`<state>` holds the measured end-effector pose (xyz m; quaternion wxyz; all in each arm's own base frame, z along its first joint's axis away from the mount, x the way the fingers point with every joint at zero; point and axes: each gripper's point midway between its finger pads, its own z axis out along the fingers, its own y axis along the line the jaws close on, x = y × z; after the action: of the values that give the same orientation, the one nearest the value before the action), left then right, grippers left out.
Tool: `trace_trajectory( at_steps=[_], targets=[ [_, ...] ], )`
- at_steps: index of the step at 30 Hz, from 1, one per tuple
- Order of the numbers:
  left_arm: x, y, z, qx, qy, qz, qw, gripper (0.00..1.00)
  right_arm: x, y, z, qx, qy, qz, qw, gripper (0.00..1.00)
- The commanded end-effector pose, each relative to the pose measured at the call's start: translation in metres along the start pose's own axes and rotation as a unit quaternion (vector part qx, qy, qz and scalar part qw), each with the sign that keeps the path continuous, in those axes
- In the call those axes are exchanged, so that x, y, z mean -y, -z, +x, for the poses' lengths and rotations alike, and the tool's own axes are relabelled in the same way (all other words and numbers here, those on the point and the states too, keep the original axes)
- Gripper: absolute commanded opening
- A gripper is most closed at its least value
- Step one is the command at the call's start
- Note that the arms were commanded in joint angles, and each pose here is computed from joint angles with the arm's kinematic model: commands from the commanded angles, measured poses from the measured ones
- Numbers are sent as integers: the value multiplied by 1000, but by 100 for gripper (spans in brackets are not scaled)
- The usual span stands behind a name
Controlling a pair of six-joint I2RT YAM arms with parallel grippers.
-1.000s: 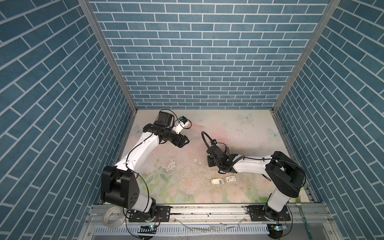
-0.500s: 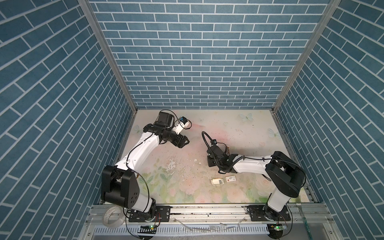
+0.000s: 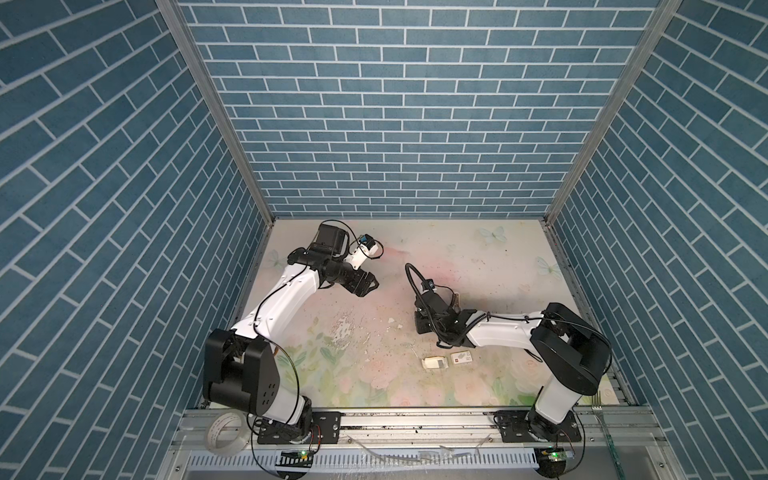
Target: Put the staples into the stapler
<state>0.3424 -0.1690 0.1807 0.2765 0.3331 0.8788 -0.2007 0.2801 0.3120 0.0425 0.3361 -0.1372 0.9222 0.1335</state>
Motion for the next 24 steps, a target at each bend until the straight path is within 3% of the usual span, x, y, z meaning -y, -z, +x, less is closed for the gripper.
trace_trajectory(
  at_steps=[1,24],
  targets=[
    [-1,-4,6,-7,2,6,1000,80,3,-1,7,-12,-8,1,1000,12],
    [-2,-3,6,-8,1,3,1000,80,2,-2,0,11,-10,-3,1000,12]
  ],
)
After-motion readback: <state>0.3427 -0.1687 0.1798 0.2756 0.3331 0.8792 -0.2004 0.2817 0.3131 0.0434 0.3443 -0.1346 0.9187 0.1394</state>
